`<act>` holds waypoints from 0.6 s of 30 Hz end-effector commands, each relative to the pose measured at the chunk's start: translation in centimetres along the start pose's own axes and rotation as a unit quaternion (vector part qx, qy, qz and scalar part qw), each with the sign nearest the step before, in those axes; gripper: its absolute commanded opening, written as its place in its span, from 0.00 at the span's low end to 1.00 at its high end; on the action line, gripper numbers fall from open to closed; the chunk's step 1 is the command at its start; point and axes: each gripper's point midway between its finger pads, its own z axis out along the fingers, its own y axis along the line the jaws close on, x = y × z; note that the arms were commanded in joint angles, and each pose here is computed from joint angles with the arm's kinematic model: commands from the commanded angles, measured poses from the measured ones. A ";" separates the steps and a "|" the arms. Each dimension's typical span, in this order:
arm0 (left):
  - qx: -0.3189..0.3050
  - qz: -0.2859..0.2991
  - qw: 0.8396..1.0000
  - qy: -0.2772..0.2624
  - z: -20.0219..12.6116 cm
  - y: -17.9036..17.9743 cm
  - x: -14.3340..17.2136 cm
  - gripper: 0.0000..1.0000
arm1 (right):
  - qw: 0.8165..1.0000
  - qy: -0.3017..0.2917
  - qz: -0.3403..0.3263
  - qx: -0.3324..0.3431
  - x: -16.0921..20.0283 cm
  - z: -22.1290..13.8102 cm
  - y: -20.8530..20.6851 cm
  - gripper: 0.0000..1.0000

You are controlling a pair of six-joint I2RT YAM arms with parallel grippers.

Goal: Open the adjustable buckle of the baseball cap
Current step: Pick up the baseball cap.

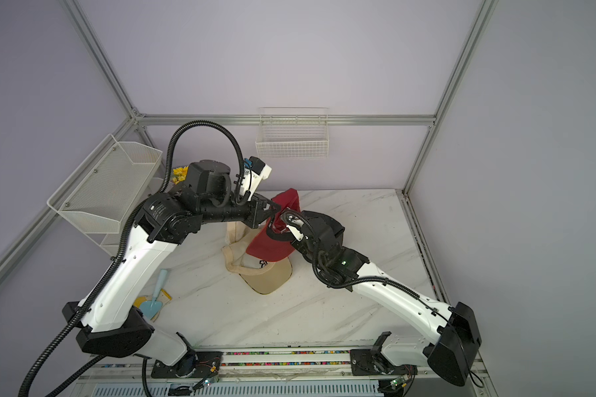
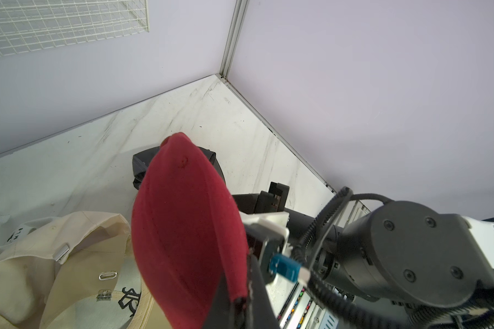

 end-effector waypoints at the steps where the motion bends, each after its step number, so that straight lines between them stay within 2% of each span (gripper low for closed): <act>1: 0.010 0.008 0.999 -0.043 -2.8 -1.0 -1.5 0.00 | 0.998 -0.042 0.027 0.031 -2.2 -1.4 -1.9 0.18; 3: 0.001 0.009 0.999 -0.043 -3.1 -0.7 -1.2 0.00 | 0.996 -0.067 0.042 0.040 -2.9 -2.5 -2.8 0.14; 7: -0.010 0.003 1.000 -0.028 -2.6 0.1 0.3 0.00 | 0.985 -0.136 0.087 0.061 -5.0 -5.6 -5.2 0.00; 9: 0.000 0.002 1.000 -0.021 -3.0 -0.1 1.4 0.00 | 0.977 -0.171 0.113 0.059 -6.0 -7.1 -6.0 0.00; 12: 0.012 -0.010 1.000 0.007 -1.6 0.0 3.5 0.01 | 0.967 -0.208 0.137 0.043 -7.2 -8.6 -6.3 0.00; 13: 0.012 -0.012 1.000 0.016 -1.2 0.2 4.1 0.19 | 0.965 -0.215 0.142 0.038 -7.4 -8.8 -6.3 0.00; 14: 0.005 -0.012 1.000 0.019 -1.1 0.5 4.5 0.59 | 0.964 -0.219 0.148 0.032 -7.6 -8.9 -6.2 0.00; 15: -0.005 -0.012 1.000 0.019 -1.0 0.9 4.6 0.77 | 0.962 -0.224 0.153 0.026 -7.8 -9.1 -6.1 0.00; 17: -0.036 -0.010 0.999 0.005 -1.7 1.8 4.4 0.99 | 0.959 -0.232 0.160 0.019 -8.2 -9.4 -6.1 0.00; 18: -0.050 -0.006 0.999 -0.003 -2.1 2.3 4.1 1.00 | 0.958 -0.236 0.161 0.014 -8.3 -9.6 -6.0 0.00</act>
